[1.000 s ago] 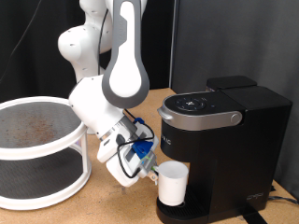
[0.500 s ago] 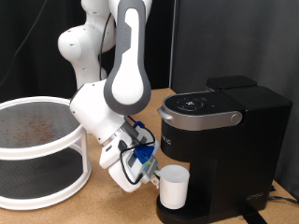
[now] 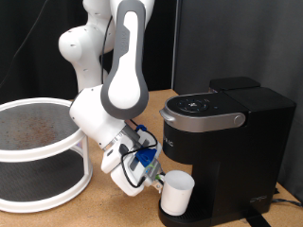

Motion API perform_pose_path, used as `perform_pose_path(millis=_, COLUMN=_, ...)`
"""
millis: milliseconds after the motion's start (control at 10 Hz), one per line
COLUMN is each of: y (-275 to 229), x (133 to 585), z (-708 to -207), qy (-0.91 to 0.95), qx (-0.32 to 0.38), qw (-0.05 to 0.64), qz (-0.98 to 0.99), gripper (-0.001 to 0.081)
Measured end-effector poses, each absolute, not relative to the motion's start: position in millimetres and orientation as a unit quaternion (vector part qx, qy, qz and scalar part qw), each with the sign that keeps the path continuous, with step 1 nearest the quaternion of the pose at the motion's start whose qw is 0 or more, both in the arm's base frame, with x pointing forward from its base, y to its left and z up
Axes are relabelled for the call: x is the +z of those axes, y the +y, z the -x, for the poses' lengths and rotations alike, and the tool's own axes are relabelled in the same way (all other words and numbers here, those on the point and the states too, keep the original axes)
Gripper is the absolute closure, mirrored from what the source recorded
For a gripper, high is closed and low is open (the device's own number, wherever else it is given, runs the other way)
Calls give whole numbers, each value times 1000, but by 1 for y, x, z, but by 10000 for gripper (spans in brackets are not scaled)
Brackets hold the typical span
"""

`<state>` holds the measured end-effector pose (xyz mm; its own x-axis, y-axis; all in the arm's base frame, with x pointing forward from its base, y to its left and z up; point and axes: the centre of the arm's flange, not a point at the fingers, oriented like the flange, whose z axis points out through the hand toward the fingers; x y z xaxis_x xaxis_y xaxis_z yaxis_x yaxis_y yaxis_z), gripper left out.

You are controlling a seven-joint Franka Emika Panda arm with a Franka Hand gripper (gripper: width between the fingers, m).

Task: Make a cup of coffee with the keurig machine

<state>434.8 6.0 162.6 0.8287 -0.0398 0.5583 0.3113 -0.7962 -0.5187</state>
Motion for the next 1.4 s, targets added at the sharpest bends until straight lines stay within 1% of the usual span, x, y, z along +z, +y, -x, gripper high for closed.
perform_pose_path(millis=100, y=4, x=162, z=-434, qy=-75, qx=-284, qw=312, qz=904, gripper=652)
perform_pose_path(millis=200, y=3, x=161, z=-433, qy=-74, qx=-283, qw=314, qz=903, gripper=468)
perform_pose_path(millis=300, y=-1, x=160, z=-430, qy=-76, qx=-278, qw=313, qz=905, gripper=468)
perform_pose_path(millis=400, y=-8, x=159, z=-425, qy=-78, qx=-258, qw=313, qz=911, gripper=331)
perform_pose_path(millis=500, y=-17, x=160, z=-419, qy=-77, qx=-234, qw=317, qz=916, gripper=148)
perform_pose_path(millis=600, y=-25, x=163, z=-413, qy=-80, qx=-218, qw=326, qz=916, gripper=148)
perform_pose_path(millis=700, y=-33, x=169, z=-407, qy=-83, qx=-208, qw=340, qz=913, gripper=43)
perform_pose_path(millis=800, y=-41, x=175, z=-402, qy=-86, qx=-201, qw=353, qz=910, gripper=43)
perform_pose_path(millis=900, y=-48, x=183, z=-397, qy=-90, qx=-194, qw=364, qz=906, gripper=7)
perform_pose_path(millis=1100, y=-63, x=200, z=-388, qy=-97, qx=-180, qw=376, qz=904, gripper=1)
perform_pose_path(millis=1200, y=-65, x=208, z=-381, qy=-96, qx=-184, qw=389, qz=897, gripper=1)
perform_pose_path(millis=1400, y=-65, x=208, z=-380, qy=-103, qx=-179, qw=386, qz=899, gripper=1)
